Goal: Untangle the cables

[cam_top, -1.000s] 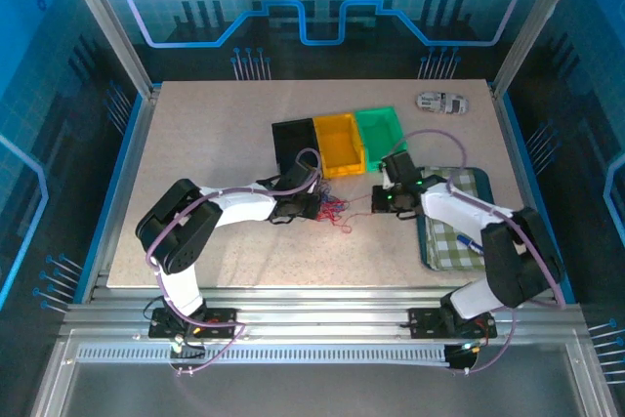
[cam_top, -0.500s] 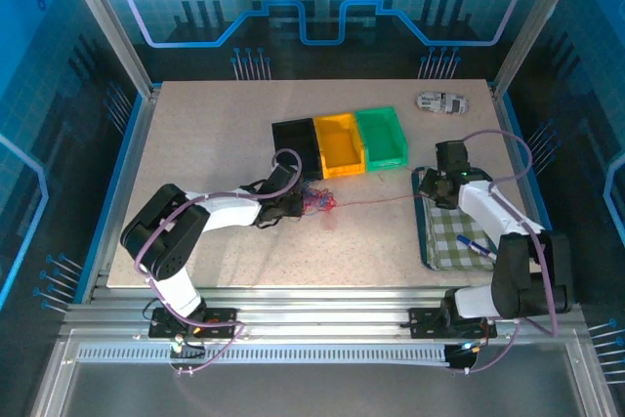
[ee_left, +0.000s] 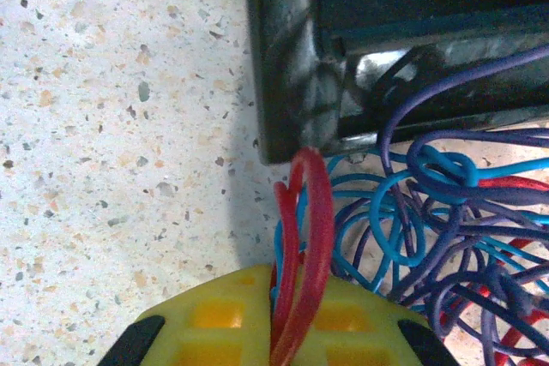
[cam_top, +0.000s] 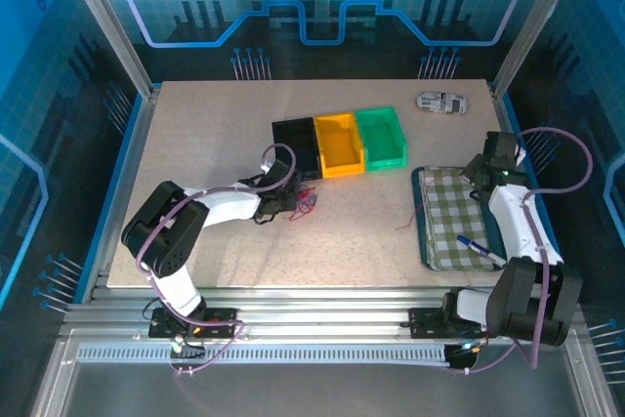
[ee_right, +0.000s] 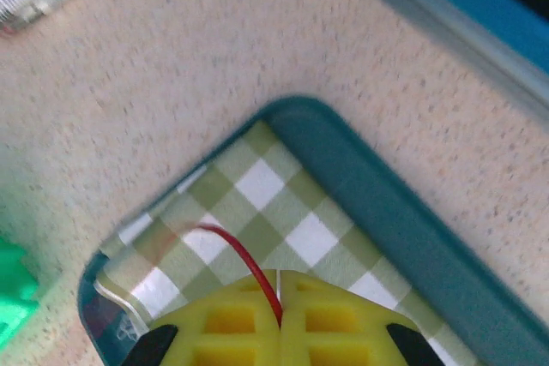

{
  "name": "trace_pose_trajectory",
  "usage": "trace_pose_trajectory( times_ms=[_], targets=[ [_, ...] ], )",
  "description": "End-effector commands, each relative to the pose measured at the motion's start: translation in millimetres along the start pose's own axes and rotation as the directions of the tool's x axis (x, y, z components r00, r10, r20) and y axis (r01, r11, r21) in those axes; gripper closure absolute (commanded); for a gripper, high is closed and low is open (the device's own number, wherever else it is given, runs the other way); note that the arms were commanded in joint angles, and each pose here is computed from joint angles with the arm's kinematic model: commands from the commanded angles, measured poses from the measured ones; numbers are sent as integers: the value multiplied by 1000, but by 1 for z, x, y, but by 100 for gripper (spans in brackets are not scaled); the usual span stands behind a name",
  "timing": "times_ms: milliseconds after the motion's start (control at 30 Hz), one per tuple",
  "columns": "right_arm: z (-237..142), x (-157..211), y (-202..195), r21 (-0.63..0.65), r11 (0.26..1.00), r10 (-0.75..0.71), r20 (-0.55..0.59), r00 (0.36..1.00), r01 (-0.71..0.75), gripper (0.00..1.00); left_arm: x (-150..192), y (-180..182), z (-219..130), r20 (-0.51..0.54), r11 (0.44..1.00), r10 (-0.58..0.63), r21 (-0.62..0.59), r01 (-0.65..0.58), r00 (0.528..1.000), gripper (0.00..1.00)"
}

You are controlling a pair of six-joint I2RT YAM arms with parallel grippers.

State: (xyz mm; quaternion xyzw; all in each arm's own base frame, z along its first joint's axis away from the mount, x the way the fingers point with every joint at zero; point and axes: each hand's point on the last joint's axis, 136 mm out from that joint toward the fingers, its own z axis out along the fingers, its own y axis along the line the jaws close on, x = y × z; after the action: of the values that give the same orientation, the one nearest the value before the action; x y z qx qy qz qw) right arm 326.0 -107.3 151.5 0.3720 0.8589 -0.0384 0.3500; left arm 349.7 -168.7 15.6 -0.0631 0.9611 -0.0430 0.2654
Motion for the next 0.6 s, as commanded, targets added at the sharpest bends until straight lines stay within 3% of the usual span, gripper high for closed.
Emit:
trace_pose_trajectory(
  times_ms=[0, 167, 400, 567],
  targets=[
    [-19, -24, 34, -143, 988, -45, 66, 997, 55, 100, 30, 40, 12, -134, 986, 72, -142, -91, 988, 100],
    [-57, -24, 123, -353, 892, -237, 163, 958, 281, 100, 18, 11, 8, -101, 996, 91, -8, -93, 991, 100],
    [-111, -49, 213, -419, 774, -347, 346, 872, 474, 100, 6, -10, 8, -117, 993, 108, 54, -102, 987, 100],
    [-118, -72, 255, -417, 747, -345, 421, 839, 517, 100, 4, -20, 5, -116, 990, 116, 98, -105, 986, 100]
  ],
)
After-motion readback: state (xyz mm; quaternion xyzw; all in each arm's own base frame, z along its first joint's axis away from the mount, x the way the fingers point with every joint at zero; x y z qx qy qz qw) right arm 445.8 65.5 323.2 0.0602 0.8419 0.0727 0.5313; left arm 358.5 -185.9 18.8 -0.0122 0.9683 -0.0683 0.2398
